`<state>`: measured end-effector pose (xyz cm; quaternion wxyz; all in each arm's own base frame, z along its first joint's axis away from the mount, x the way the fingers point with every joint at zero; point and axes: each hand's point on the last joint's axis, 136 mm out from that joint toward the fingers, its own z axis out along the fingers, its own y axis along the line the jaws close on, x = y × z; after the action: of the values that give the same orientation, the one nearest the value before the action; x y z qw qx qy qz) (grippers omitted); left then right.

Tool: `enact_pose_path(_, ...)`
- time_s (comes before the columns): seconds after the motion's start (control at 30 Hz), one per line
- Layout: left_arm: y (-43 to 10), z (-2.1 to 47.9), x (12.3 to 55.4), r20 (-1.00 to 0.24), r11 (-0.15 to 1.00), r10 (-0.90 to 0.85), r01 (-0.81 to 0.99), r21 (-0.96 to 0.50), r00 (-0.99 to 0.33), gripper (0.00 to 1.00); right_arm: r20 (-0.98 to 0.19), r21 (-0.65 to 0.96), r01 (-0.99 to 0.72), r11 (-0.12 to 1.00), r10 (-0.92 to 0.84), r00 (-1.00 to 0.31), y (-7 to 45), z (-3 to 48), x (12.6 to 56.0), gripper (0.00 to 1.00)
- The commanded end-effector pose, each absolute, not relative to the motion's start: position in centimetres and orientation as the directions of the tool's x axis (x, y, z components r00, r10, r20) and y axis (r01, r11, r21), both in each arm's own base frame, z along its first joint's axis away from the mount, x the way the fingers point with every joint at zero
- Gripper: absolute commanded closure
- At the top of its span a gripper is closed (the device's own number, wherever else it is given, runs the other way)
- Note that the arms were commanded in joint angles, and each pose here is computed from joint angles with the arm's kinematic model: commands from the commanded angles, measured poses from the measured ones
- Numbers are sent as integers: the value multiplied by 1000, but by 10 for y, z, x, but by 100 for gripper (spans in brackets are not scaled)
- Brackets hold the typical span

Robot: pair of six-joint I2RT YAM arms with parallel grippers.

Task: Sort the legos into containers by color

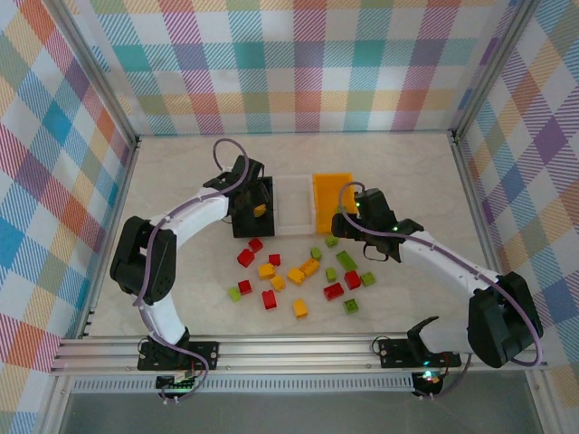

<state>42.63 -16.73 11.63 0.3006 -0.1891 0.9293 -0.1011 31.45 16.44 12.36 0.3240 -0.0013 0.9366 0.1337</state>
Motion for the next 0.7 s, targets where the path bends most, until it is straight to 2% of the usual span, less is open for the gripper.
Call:
enact_pose_path(0.0, -174, 173, 425, -577, 891, -430, -226, -393, -694, 32, -555, 264, -82, 961, 82, -828, 161, 117, 298, 21)
enact_pose_path(0.27, -191, 213, 375, -576, 842, -444, -100, -530, -686, 16, -360, 296, -52, 954, 60, -931, 161, 85, 240, 26)
enact_pose_path(0.4, -181, 204, 338, -565, 812, -470, -79, -579, -678, 11, -238, 286, -46, 957, 24, -971, 161, 67, 206, 27)
enact_pose_path(0.53, -168, 188, 309, -544, 789, -492, -84, -608, -680, 0, -179, 221, -68, 973, -28, -983, 151, 56, 187, 28)
enact_pose_path(0.67, -160, 176, 292, -526, 775, -510, -98, -625, -681, 0, -167, 187, -98, 977, -66, -984, 149, 50, 180, 31)
